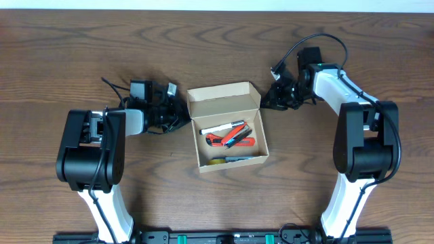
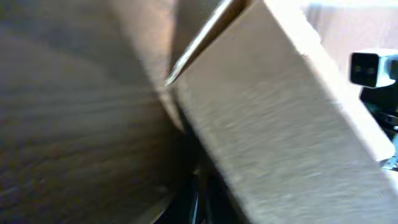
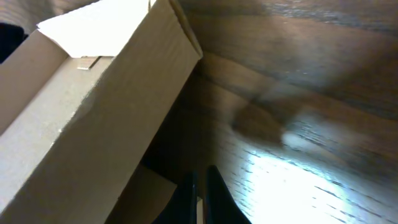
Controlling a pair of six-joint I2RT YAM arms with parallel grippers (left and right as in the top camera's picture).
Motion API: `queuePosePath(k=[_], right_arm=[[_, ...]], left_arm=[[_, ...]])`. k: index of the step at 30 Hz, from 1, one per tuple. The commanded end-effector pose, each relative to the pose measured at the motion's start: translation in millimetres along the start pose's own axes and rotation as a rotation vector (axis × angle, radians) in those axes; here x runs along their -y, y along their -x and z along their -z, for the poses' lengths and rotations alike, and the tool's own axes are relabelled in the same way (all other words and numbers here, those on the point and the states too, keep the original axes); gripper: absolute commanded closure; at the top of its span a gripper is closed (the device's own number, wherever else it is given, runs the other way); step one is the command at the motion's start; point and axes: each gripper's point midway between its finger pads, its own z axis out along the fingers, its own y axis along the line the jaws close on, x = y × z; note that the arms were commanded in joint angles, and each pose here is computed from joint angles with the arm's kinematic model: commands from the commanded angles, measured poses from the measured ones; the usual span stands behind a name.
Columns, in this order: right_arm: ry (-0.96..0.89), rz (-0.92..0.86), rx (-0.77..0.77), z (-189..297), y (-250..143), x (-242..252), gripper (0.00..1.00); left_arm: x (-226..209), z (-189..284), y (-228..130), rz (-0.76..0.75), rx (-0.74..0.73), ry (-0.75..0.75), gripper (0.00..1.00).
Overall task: Pack container
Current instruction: 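Swing the lid over the box with both grippers and release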
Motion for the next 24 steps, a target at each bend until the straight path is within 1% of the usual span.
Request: queuePosePath(k=[1,8,14,24], right_arm=[[0.075,-0.014,-0.02,-7,-4,-12,0.99],[0.216,-0.018,-0.004,-4,2,-37,0.99],[0.282,-0.017,-0.003,-1,4,-48,0.99],[0.501,0.079,0.015,14,6,-82,0.99]], left_arm=[[9,-1,-1,-0.001,-0.019,-0.048,0.94],[26,0,0,-0.042,-0.043,-0.118,0.94],[43,2,3,-0.081,-0.061,-0.172,0.94],[80,16,7,-0.185,-0.049,-0.241,0.94]])
